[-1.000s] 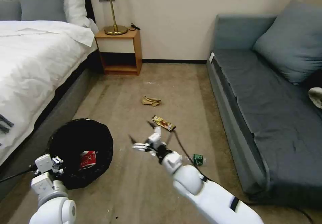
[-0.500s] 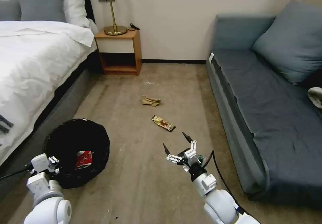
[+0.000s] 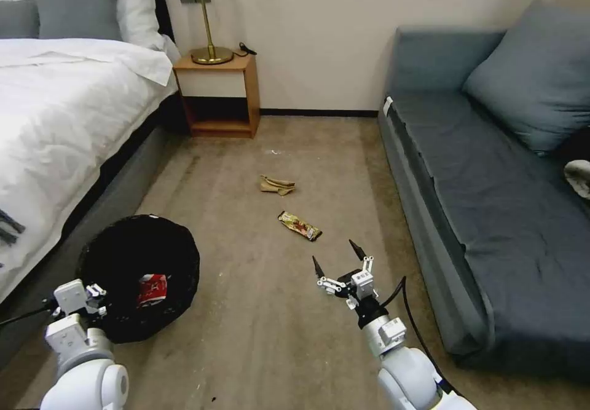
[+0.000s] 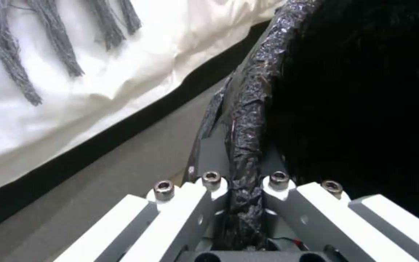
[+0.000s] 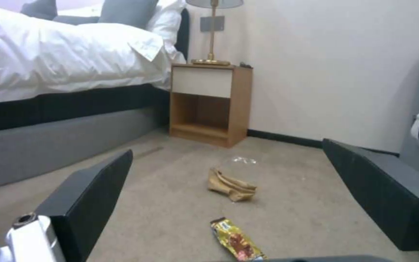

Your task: Pick up the trash bin, then pick up the garbage on the floor and place it into the trash bin.

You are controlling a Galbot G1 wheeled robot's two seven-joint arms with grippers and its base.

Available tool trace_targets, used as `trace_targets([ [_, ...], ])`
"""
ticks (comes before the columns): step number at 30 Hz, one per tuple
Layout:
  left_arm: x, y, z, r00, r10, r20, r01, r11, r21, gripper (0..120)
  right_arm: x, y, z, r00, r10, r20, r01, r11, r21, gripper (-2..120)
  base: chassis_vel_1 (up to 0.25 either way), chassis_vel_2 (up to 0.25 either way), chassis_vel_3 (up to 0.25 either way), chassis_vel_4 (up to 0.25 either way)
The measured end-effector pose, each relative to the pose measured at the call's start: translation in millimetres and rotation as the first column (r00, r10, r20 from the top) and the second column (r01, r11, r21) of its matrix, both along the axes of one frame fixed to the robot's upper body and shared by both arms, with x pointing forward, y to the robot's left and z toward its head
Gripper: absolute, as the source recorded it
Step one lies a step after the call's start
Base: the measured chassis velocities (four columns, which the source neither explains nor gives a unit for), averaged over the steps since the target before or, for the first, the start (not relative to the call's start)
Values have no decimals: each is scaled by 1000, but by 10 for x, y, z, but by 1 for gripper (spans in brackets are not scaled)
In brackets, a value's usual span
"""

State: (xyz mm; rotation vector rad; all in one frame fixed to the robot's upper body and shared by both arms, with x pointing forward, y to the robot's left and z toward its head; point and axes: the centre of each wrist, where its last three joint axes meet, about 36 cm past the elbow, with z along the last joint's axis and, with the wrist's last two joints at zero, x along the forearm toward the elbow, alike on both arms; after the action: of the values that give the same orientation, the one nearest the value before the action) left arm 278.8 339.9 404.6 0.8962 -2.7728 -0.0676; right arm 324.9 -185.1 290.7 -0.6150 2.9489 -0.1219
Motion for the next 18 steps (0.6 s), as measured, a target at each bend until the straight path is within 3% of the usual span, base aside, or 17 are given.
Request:
trace_targets([
  [18,-3,-19,-12,1000,-1,3,1,1000,-5,3,34,11,-61,999,32,-11,-32,999,-14,100,-76,75,74,-71],
])
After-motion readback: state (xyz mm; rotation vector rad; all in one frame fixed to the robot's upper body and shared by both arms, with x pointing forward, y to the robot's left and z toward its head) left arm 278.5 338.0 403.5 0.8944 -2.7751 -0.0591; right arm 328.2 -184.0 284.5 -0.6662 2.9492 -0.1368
